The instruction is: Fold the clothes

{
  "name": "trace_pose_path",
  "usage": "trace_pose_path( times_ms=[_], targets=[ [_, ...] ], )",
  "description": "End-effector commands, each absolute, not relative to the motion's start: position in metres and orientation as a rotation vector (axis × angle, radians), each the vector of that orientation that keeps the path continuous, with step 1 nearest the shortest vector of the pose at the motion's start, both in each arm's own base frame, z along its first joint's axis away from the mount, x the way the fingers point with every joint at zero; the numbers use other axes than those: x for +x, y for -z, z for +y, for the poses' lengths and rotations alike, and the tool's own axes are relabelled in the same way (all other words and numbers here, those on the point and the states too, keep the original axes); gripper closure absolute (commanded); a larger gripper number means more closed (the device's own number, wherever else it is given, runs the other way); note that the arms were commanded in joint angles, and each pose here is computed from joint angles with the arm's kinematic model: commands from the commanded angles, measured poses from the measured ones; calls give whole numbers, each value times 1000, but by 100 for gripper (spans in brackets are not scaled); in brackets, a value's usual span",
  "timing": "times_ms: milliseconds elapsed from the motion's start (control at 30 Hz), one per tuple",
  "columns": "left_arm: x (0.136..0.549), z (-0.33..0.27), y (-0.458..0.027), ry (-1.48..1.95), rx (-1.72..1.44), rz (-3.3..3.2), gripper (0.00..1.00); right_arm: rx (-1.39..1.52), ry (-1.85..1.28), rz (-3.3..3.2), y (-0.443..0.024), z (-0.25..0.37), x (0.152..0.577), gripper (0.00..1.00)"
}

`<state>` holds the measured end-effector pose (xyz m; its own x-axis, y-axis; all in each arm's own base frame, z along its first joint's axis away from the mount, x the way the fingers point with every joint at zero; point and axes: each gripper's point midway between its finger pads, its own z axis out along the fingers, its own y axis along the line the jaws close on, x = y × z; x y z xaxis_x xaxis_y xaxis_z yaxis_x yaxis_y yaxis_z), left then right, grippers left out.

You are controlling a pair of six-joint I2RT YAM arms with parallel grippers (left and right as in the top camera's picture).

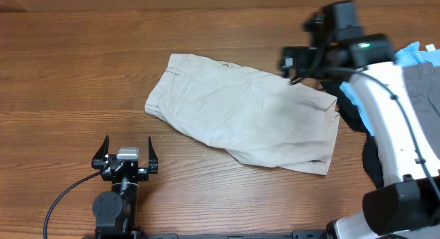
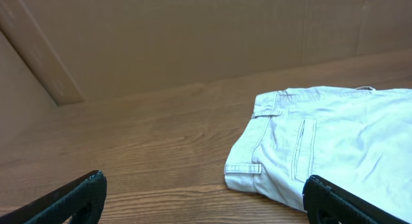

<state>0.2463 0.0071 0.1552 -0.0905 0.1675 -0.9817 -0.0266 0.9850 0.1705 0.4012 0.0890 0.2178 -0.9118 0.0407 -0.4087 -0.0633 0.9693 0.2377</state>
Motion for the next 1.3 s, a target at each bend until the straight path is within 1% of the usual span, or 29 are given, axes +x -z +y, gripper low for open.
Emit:
trace_pose_path(
  times_ms=[0,100,167,400,1267],
  targets=[
    [246,8,-157,-182,119,1644,0,142,-280,2717,-222,27,395,0],
    [246,8,-157,-182,119,1644,0,273,-259,2754,-217,-7,384,0],
    [246,8,-157,-182,119,1644,0,325,-275,2771,-215,-17,377,0],
    [246,8,-157,-182,119,1644,0,395,-334,2887,-206,-17,347,0],
    [246,8,-157,-182,119,1644,0,411,-368,2941,-203,-12,334,0]
  ],
)
